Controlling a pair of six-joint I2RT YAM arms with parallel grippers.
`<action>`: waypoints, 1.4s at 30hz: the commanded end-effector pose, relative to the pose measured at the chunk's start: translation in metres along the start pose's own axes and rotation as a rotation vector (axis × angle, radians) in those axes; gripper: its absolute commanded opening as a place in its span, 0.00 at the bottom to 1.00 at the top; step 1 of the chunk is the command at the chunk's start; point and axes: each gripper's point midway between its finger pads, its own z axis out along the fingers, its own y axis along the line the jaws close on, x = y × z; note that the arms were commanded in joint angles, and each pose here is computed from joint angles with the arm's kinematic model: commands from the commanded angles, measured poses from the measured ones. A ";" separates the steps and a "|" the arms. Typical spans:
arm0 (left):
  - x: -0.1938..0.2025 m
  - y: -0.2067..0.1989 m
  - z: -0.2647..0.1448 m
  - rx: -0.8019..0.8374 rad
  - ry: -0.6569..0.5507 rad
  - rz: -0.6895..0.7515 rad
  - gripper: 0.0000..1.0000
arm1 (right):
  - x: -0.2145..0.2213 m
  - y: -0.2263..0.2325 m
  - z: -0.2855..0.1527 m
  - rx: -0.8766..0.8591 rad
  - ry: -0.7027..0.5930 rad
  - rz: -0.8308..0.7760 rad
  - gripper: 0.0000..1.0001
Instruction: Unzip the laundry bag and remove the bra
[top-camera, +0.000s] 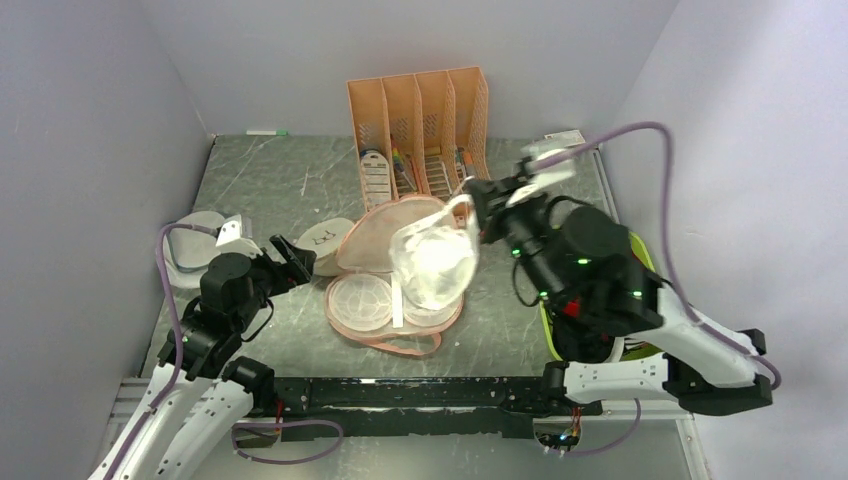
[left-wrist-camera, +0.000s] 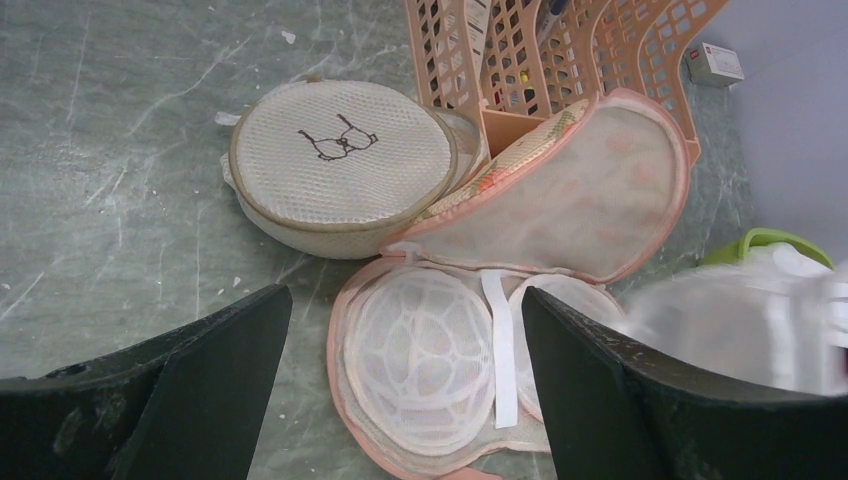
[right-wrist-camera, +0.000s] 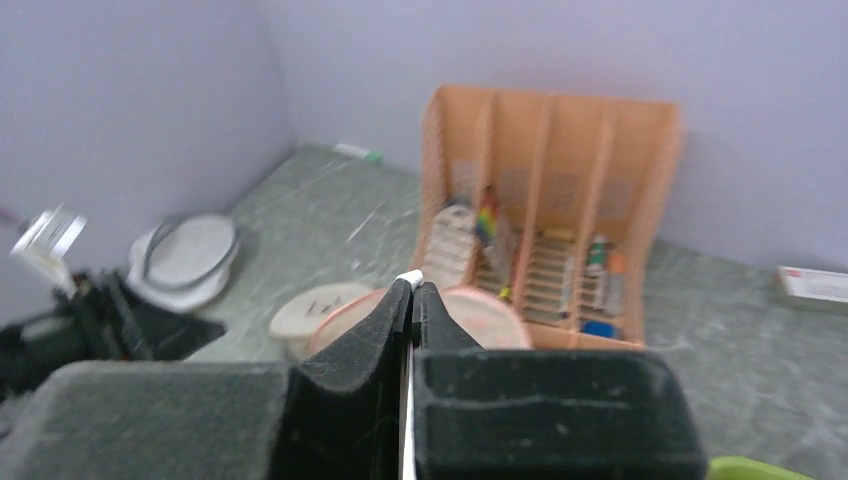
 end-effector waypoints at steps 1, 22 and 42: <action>-0.015 -0.004 -0.003 0.003 -0.036 0.019 0.97 | -0.020 -0.069 -0.023 0.291 0.005 -0.099 0.00; -0.010 -0.016 0.003 0.039 0.019 0.028 0.97 | -0.042 -0.149 -0.029 0.726 -0.039 -0.373 0.00; -0.018 -0.028 -0.005 0.072 0.040 0.043 0.97 | -0.046 -0.291 -0.052 1.015 -0.025 -0.162 0.00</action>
